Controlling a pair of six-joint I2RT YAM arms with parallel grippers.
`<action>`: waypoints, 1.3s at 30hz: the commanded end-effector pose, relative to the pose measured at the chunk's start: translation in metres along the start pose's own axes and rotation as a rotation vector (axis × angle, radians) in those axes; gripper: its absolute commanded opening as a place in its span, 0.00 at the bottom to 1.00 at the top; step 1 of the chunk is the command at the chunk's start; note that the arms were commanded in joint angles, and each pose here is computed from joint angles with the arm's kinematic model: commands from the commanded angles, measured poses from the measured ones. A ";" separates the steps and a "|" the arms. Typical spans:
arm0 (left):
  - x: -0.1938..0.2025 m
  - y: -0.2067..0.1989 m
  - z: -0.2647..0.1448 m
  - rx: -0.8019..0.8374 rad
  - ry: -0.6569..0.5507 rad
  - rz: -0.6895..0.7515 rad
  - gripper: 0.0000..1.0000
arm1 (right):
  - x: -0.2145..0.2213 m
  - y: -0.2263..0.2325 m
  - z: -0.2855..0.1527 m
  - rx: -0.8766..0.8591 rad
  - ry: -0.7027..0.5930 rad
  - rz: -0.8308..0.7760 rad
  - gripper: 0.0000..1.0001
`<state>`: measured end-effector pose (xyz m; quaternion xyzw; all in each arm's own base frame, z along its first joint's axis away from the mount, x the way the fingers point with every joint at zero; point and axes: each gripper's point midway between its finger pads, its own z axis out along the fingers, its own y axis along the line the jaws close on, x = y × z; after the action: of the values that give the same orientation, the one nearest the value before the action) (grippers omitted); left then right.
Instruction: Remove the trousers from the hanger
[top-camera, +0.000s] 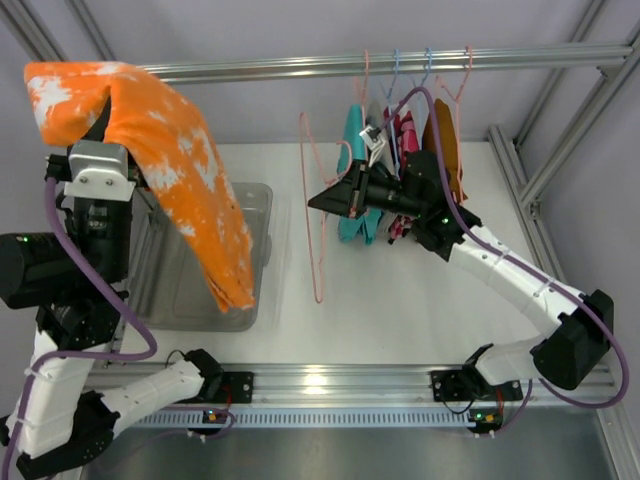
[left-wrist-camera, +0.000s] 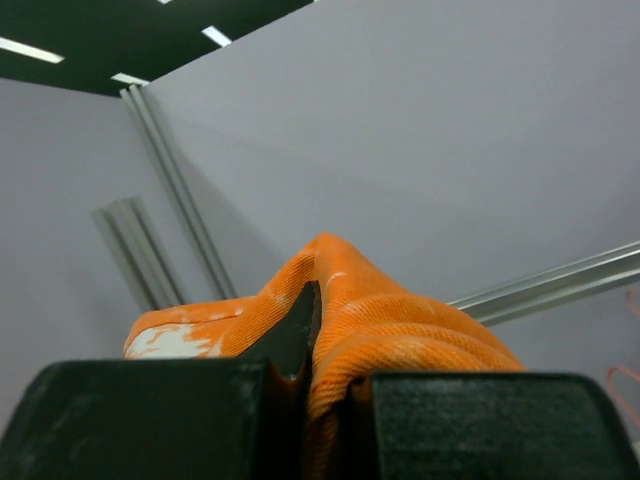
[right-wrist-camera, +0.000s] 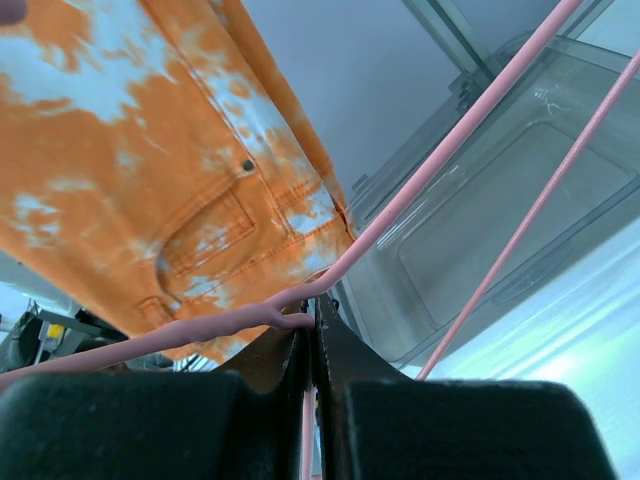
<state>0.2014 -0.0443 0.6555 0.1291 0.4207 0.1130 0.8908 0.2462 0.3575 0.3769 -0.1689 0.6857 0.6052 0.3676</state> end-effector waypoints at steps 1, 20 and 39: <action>-0.004 0.041 -0.016 -0.158 -0.011 0.064 0.00 | -0.002 0.027 -0.011 -0.048 -0.014 -0.077 0.00; 0.113 0.065 -0.103 -0.231 0.534 0.495 0.00 | -0.006 0.028 -0.011 -0.045 -0.012 -0.114 0.00; 0.248 -0.036 -0.122 0.040 0.865 0.645 0.00 | -0.009 0.030 -0.013 -0.050 -0.013 -0.116 0.00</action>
<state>0.2379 0.0352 0.4188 0.2135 0.6755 0.4505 0.5433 0.2404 0.3509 0.3747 -0.1896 0.6870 0.5900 0.3795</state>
